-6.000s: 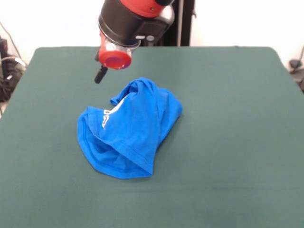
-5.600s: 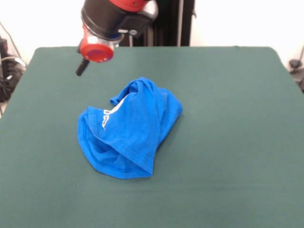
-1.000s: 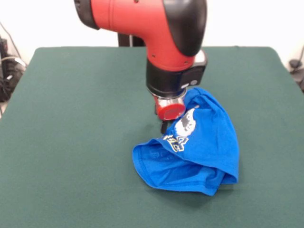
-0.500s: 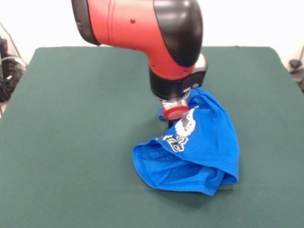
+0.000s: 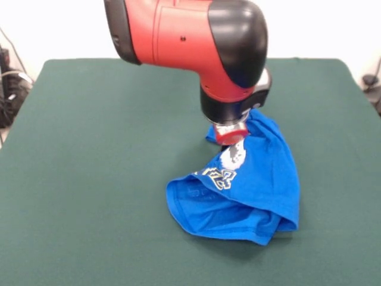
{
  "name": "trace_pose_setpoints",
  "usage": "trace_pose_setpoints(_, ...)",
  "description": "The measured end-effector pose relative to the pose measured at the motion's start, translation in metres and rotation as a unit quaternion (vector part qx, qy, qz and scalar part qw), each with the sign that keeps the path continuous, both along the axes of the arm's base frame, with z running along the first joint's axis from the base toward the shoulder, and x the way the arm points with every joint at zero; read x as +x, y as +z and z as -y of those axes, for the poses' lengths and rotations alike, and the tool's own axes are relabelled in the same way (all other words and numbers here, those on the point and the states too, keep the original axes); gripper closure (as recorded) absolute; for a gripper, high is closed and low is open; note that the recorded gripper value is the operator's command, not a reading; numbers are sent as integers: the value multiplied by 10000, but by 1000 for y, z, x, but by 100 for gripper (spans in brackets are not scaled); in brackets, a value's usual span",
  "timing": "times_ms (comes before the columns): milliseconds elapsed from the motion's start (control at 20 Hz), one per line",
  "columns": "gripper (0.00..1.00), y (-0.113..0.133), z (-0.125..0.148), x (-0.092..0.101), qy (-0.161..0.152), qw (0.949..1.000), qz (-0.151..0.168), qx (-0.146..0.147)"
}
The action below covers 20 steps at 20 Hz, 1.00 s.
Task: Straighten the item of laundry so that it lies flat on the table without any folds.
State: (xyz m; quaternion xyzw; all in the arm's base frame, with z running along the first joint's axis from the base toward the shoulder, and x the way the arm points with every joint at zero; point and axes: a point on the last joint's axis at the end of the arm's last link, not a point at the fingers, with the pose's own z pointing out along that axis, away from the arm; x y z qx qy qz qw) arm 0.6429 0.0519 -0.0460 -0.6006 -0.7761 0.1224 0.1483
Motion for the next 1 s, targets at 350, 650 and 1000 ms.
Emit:
trace_pose_setpoints(350,0,0,-6,0,34,10000,0,19)
trace_pose_setpoints(650,0,1,-13,-1,-95,9997,-107,200)
trace_pose_setpoints(1000,100,6,-28,-13,-148,9969,-635,450)
